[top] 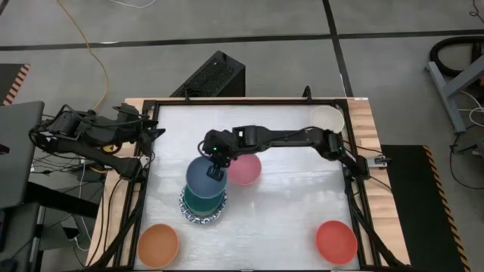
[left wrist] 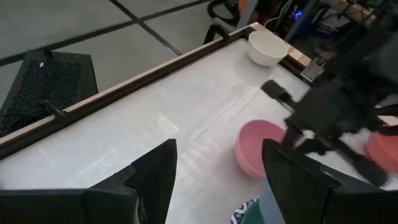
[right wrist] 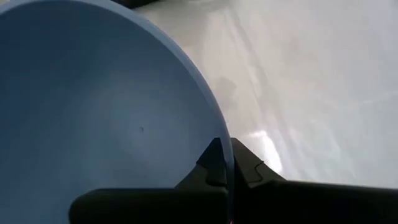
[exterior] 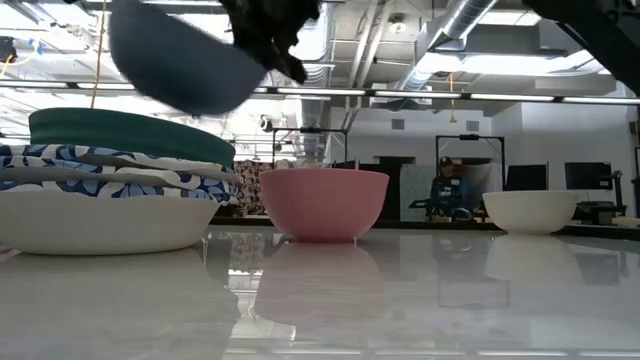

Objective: Nest bowls inside each other
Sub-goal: Stack the blue bowl on top of the green bowl

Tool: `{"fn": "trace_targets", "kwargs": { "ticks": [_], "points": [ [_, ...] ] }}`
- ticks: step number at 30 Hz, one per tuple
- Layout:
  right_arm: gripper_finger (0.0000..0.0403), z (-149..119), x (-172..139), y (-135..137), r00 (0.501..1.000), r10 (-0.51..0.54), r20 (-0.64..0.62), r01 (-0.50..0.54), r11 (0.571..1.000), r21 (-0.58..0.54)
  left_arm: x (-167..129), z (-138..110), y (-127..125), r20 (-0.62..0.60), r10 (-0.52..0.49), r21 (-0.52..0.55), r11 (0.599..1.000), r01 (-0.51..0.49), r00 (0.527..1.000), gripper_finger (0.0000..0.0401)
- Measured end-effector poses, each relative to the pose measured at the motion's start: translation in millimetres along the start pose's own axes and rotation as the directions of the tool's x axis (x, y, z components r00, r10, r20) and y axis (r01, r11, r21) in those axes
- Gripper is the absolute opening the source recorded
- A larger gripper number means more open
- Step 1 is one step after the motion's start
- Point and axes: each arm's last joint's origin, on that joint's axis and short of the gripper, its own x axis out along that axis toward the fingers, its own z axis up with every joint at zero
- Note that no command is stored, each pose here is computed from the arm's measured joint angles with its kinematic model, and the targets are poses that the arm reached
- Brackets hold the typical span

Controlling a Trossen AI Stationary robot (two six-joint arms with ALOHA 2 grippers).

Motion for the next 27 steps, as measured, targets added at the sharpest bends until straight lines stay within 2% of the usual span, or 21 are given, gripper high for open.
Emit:
{"fn": "trace_targets", "kwargs": {
  "ticks": [3,5,9,27],
  "points": [
    [0.0005,-2.1,16.0,2.9,0.998,0.065,-0.012,-0.065,0.998,0.001,0.2,-0.6,-0.2,-0.013,-0.007,0.002,1.000,0.007,1.000,0.0224],
    [0.0005,-9.9,30.8,4.5,0.992,0.106,-0.071,-0.106,0.994,0.005,1.0,-0.9,-1.1,-0.021,-0.012,-0.008,1.000,0.012,1.000,0.0224],
    [0.0005,-15.6,46.0,4.6,0.980,0.166,-0.111,-0.161,0.986,0.050,2.0,-1.6,-1.9,-0.033,-0.013,-0.018,1.000,0.013,0.999,0.0224],
    [0.0007,-13.5,45.8,2.3,0.973,0.204,-0.109,-0.200,0.979,0.049,2.9,-2.2,-2.1,-0.036,-0.001,-0.010,1.000,0.001,0.999,0.0224]
  ]
}}
